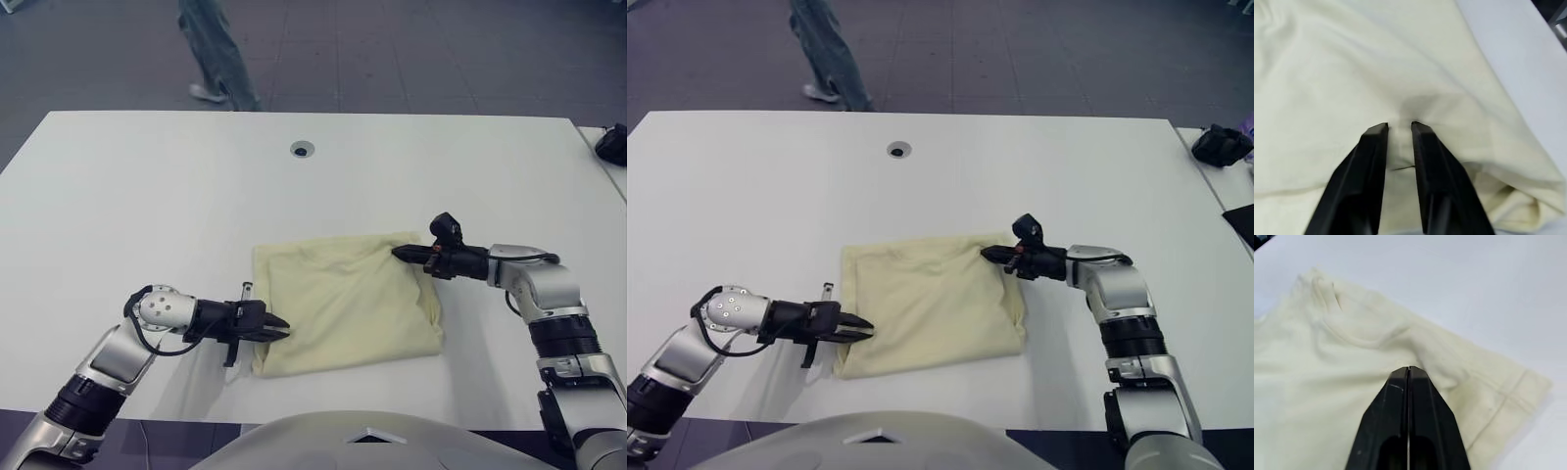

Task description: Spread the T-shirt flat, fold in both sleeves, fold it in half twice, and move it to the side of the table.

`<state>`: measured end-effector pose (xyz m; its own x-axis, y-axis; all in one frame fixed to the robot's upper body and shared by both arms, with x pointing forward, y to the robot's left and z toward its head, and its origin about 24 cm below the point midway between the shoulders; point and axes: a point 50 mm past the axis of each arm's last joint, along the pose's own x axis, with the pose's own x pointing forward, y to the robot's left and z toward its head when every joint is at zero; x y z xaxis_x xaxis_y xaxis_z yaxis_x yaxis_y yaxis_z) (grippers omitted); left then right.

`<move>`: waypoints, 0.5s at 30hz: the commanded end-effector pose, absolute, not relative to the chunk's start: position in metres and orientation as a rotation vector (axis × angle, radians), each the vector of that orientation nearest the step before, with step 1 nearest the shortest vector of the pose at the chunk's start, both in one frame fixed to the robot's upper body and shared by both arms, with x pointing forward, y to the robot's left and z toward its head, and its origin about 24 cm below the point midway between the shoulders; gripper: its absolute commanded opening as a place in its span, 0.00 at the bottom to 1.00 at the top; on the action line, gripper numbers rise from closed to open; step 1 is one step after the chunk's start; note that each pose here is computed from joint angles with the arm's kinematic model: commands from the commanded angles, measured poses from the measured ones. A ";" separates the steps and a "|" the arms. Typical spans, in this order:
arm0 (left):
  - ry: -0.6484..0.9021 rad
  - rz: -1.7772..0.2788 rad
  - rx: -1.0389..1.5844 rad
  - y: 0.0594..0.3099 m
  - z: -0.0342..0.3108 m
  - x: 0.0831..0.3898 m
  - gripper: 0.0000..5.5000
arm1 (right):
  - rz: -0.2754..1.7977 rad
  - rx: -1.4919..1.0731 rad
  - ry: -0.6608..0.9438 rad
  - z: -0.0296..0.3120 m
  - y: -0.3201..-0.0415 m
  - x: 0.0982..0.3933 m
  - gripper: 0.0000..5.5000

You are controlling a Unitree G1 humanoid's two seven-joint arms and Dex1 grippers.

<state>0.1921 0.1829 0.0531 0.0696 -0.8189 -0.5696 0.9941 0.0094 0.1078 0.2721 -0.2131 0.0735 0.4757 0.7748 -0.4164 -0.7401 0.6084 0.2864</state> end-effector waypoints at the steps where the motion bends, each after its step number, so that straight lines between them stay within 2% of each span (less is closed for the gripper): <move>1: 0.337 -1.377 0.660 0.191 0.074 0.208 0.29 | 0.967 0.003 0.471 0.105 -0.209 0.265 0.00; 6: 0.279 -1.439 0.638 0.181 0.100 0.193 0.44 | 0.974 -0.193 0.481 0.104 -0.204 0.262 0.00; 11: 0.365 -1.479 0.722 0.185 0.092 0.175 0.58 | 0.953 -0.395 0.515 0.077 -0.198 0.277 0.00; 15: 0.404 -1.426 0.925 0.193 0.077 0.180 0.71 | 0.993 -0.687 0.584 0.053 -0.203 0.279 0.00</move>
<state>0.1760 0.1865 0.0848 0.1208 -0.7245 -0.6786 0.9627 -0.0812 0.2581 0.2780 -0.1953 0.0627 0.4473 0.6332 -0.6316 -0.8760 0.4525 -0.1667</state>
